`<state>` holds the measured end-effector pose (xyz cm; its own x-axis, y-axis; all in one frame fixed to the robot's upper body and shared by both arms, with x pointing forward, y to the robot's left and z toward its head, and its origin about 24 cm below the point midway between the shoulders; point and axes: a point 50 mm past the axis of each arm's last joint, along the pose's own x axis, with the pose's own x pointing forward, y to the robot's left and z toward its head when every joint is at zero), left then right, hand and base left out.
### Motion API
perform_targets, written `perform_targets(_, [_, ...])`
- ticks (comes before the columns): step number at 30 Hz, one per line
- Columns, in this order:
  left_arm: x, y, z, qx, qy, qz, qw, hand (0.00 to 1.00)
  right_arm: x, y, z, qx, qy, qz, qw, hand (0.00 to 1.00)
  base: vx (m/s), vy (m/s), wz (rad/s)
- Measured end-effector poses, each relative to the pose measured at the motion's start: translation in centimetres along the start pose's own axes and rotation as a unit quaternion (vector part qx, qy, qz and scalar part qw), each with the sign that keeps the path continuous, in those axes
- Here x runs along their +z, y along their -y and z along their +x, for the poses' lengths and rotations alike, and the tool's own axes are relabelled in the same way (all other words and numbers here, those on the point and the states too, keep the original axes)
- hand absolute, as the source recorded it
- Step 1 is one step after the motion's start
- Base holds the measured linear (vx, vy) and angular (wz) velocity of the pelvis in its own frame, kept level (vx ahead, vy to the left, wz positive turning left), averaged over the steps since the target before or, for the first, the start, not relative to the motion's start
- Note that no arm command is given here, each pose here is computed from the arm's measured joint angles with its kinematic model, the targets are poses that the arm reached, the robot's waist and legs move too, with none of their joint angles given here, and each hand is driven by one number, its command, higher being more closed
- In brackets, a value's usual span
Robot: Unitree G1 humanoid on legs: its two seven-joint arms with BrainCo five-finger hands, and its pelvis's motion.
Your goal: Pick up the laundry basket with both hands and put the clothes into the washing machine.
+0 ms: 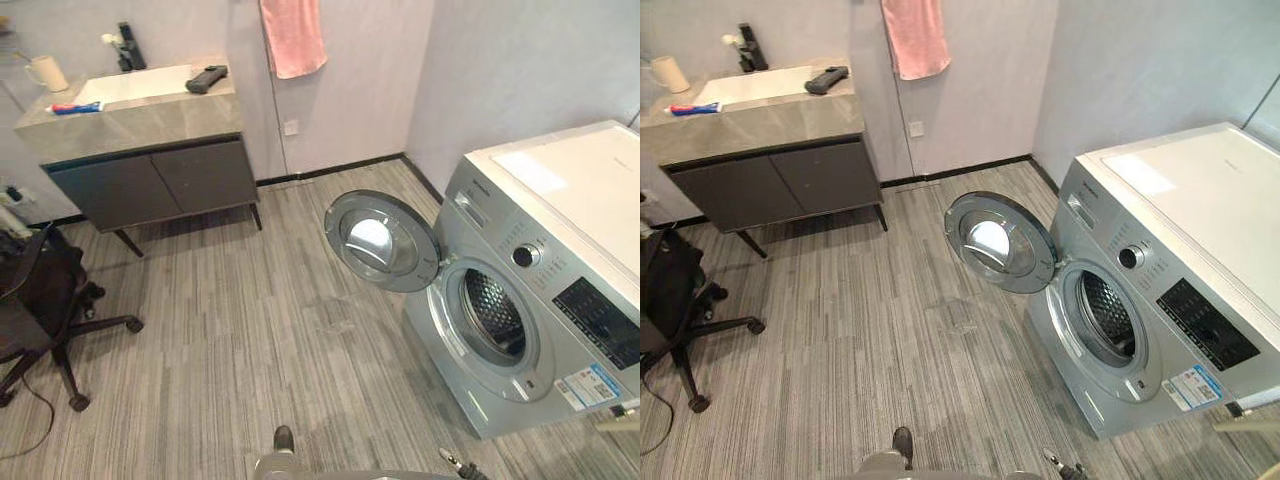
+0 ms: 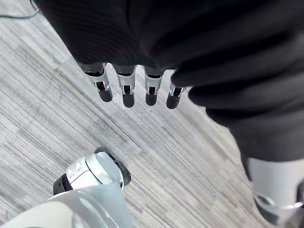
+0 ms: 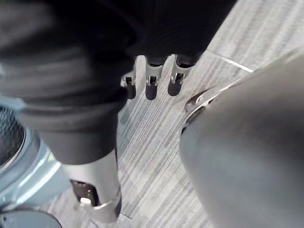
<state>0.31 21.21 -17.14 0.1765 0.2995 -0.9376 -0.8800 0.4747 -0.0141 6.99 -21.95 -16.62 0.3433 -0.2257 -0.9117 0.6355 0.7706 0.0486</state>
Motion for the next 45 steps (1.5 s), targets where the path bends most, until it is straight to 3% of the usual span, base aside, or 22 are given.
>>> perform_targets(3, [0.6, 3.2, 0.2, -0.040, 0.014, -0.016, 0.999, 0.00, 2.9, -1.1, 0.4, 0.014, 0.044, -0.003, 0.999, 0.00, -0.14, 0.034, 0.28])
perform_targets(5, [0.0, 3.5, 0.1, -0.044, 0.008, -0.010, 0.999, 0.00, 4.9, -2.5, 0.4, 0.036, 0.080, -0.008, 0.996, 0.00, -0.12, 0.127, -0.27])
perform_targets(11, [2.1, 6.1, 0.4, -0.079, 0.036, 0.017, 0.996, 0.00, 3.6, -5.8, 0.2, 0.075, 0.068, 0.026, 0.995, 0.00, -0.07, 0.082, 0.22])
perform_targets(12, [2.6, 7.1, 0.4, -0.095, 0.042, 0.046, 0.994, 0.00, 3.0, -6.3, 0.1, 0.080, 0.059, 0.029, 0.995, 0.00, -0.14, 0.035, 0.02])
perform_targets(17, [3.4, 9.0, 0.3, -0.127, 0.062, 0.144, 0.979, 0.00, 0.9, -4.3, -0.1, 0.057, 0.034, 0.007, 0.998, 0.00, -0.16, -0.033, -0.42])
perform_targets(21, [4.4, 10.8, 0.1, -0.148, 0.082, 0.160, 0.973, 0.00, -1.1, -2.4, -0.4, 0.034, 0.008, -0.007, 0.999, 0.00, -0.10, -0.087, -0.50])
perform_targets(27, [4.6, 10.5, 0.1, -0.142, 0.087, 0.156, 0.974, 0.00, -1.2, -1.1, -0.4, 0.015, 0.002, 0.001, 1.000, 0.00, -0.07, -0.066, -0.66])
perform_targets(33, [4.0, 4.0, 0.9, -0.065, 0.047, 0.195, 0.977, 0.00, -1.4, -1.2, -0.1, 0.011, -0.028, -0.023, 0.999, 0.00, -0.10, -0.349, -0.78])
perform_targets(36, [2.2, 3.4, 0.8, -0.053, 0.010, 0.202, 0.978, 0.00, 1.4, -0.9, 0.4, 0.014, 0.003, -0.066, 0.998, 0.00, -0.06, -0.423, -0.78])
perform_targets(45, [4.2, 8.6, 0.5, -0.101, 0.086, 0.260, 0.956, 0.00, 2.8, -1.5, 0.1, 0.037, 0.056, -0.124, 0.990, 0.00, -0.09, -0.164, -0.15])
